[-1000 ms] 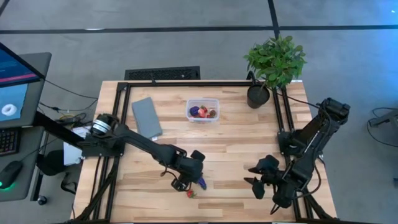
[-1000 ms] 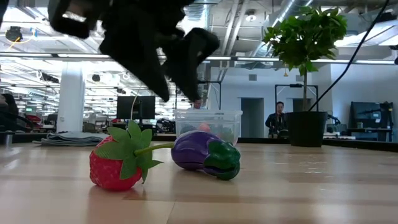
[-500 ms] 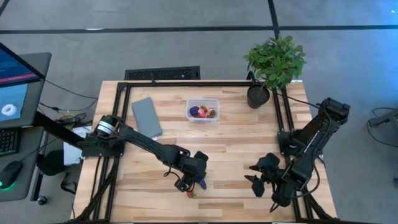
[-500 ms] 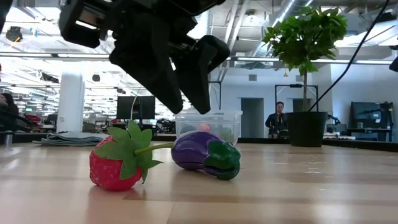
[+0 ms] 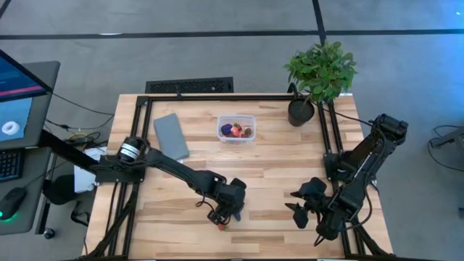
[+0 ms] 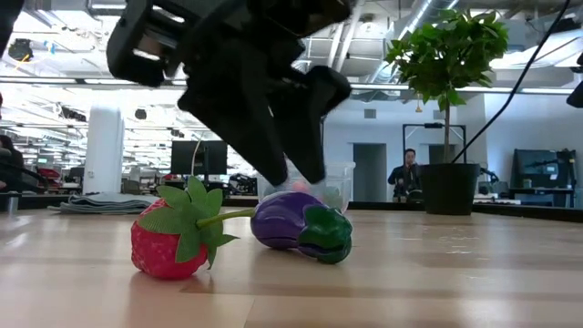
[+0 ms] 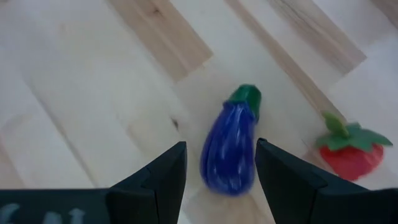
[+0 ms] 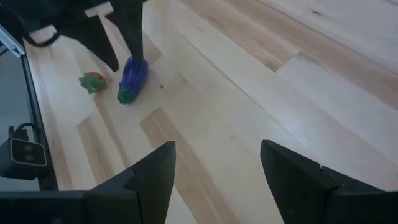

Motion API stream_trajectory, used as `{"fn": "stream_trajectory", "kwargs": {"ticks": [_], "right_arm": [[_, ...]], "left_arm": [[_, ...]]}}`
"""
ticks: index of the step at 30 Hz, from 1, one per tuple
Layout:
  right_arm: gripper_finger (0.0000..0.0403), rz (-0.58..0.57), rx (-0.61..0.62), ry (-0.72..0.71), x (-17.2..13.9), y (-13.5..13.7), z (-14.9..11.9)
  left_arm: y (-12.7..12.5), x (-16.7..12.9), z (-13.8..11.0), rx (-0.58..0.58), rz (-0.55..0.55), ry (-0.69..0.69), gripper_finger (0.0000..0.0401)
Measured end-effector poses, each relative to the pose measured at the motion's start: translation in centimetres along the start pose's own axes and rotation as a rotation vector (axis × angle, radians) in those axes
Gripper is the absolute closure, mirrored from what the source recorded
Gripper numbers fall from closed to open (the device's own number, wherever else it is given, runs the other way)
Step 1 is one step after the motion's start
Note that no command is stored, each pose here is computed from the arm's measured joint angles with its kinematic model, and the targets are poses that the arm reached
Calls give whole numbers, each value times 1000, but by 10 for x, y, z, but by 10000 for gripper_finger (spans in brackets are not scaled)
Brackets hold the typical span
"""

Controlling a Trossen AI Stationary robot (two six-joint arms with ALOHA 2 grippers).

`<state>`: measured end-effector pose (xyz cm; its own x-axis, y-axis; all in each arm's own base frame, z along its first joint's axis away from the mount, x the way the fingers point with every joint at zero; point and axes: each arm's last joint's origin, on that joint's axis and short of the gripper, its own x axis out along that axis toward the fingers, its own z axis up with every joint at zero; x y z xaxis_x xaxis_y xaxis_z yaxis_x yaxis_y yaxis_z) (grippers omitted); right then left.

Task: Pick and placing Produce into tupperware
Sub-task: Put the eggplant into the transparent bin

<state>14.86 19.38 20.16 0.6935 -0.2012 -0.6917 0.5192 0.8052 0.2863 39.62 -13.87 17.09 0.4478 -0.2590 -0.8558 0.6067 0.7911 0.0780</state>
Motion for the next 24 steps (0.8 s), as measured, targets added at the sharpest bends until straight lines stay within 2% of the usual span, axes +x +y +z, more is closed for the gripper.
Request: {"fn": "stream_trajectory", "kwargs": {"ticks": [5,13,24], "right_arm": [[143,11,8,8,-2,0,-2],[143,18,14,14,-7,-1,-7],[143,2,2,11,-7,-2,-7]], "left_arm": [[0,10,8,15,-8,42,221],[-2,11,5,65,-34,84,221],[-2,31,-3,-2,-59,141,221]]}}
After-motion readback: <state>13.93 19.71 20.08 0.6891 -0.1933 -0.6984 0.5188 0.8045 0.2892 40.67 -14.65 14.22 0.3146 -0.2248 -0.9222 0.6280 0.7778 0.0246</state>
